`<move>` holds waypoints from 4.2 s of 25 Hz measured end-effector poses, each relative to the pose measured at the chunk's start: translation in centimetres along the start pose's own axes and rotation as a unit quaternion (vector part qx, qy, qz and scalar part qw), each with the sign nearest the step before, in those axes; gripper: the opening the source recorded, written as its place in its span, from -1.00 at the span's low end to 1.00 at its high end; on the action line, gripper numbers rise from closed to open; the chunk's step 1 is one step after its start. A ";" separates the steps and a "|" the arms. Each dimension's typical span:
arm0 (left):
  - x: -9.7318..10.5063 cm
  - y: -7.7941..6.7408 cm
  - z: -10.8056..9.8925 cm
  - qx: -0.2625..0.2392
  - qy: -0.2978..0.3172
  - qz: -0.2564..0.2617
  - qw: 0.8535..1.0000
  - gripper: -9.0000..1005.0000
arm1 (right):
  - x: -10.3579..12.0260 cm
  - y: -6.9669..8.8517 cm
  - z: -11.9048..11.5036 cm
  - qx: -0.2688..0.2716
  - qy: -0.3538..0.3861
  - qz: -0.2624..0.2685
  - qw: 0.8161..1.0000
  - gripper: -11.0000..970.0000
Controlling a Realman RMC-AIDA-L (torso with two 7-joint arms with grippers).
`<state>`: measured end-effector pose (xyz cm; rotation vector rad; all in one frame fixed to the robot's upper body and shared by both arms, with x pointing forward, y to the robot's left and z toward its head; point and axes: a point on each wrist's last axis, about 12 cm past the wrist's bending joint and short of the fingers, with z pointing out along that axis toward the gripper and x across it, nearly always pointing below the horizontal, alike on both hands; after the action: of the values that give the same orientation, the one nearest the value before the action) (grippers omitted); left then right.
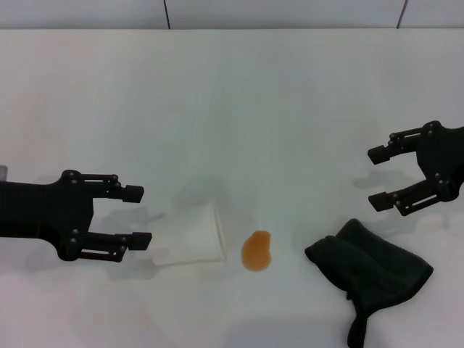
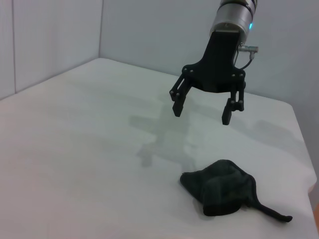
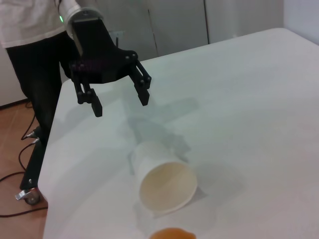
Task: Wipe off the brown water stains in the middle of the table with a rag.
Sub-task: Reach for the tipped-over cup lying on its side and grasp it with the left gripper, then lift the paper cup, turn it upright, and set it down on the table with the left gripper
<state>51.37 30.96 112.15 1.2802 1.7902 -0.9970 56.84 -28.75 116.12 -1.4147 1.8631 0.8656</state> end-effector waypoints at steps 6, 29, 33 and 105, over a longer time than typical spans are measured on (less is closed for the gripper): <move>0.0 0.0 0.0 -0.001 -0.001 -0.006 1.000 0.51 | 0.0 -0.1 0.0 0.002 -0.001 -0.002 1.000 0.74; -6.0 2.3 1.8 -0.012 0.180 -0.004 0.984 0.54 | -0.5 -0.1 0.6 0.015 -0.003 -0.015 1.000 0.74; -6.5 2.5 2.6 -0.008 0.195 0.005 0.981 0.54 | -0.5 -0.1 0.8 0.020 -0.004 -0.015 1.000 0.74; -5.5 3.8 10.1 -0.032 0.231 0.072 0.970 0.43 | -1.4 -0.3 3.4 0.018 0.014 -0.040 0.999 0.74</move>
<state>57.57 20.55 111.68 1.6744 2.0121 -0.5849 57.79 -25.34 115.24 -1.4767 1.8199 0.7738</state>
